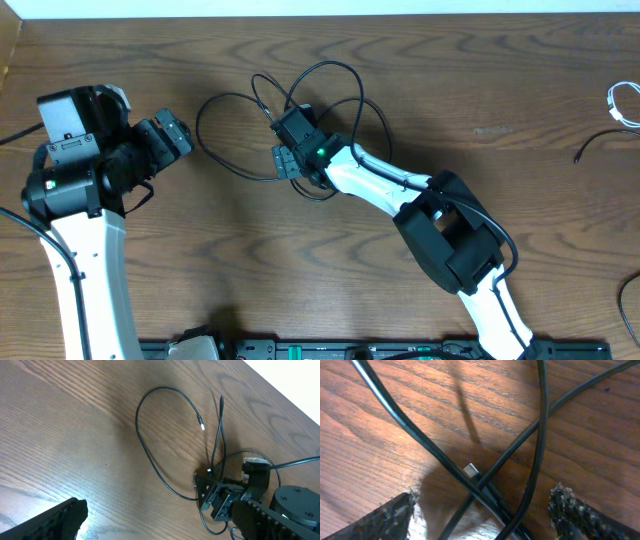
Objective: Untangle cables
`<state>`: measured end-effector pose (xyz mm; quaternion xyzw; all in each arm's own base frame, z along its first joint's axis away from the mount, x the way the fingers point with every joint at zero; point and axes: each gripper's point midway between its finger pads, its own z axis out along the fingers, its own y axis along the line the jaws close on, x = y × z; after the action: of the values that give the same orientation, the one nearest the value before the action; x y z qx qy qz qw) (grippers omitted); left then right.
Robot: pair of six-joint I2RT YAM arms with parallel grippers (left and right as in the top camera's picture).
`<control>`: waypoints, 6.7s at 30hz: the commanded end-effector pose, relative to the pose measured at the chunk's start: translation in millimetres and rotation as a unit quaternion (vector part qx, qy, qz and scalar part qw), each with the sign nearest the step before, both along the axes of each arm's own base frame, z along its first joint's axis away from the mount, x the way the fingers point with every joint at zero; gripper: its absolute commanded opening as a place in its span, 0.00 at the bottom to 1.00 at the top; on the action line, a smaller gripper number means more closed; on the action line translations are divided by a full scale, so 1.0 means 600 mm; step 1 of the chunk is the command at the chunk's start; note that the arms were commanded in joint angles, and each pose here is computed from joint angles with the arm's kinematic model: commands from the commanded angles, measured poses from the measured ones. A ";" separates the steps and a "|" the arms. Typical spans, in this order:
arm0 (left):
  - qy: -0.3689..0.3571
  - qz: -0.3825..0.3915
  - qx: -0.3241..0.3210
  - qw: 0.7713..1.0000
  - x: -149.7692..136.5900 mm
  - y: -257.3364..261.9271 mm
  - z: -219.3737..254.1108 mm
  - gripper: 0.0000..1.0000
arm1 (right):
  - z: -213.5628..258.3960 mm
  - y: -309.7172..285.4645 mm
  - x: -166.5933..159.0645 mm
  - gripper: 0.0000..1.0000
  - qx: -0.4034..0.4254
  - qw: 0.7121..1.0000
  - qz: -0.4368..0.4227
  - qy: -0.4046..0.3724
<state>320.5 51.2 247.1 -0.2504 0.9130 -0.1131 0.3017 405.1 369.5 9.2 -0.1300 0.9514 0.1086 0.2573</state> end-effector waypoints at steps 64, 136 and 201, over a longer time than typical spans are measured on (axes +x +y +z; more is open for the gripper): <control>0.002 0.005 0.001 1.000 0.000 0.004 0.001 0.98 | 0.442 -1.097 0.250 0.01 -0.054 0.827 -0.471 -0.302; 0.002 0.005 0.001 1.000 0.000 0.004 0.001 0.98 | 0.675 -0.645 -0.363 0.99 0.011 0.958 -0.234 -0.167; 0.002 0.005 0.001 1.000 0.000 0.004 0.001 0.99 | 0.248 -0.598 -0.266 0.99 0.024 0.877 -0.133 -0.461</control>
<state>319.9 51.0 246.5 -0.2509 0.9133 -0.1133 0.3000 246.6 8.1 167.2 -0.0250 0.7190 0.0231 0.6942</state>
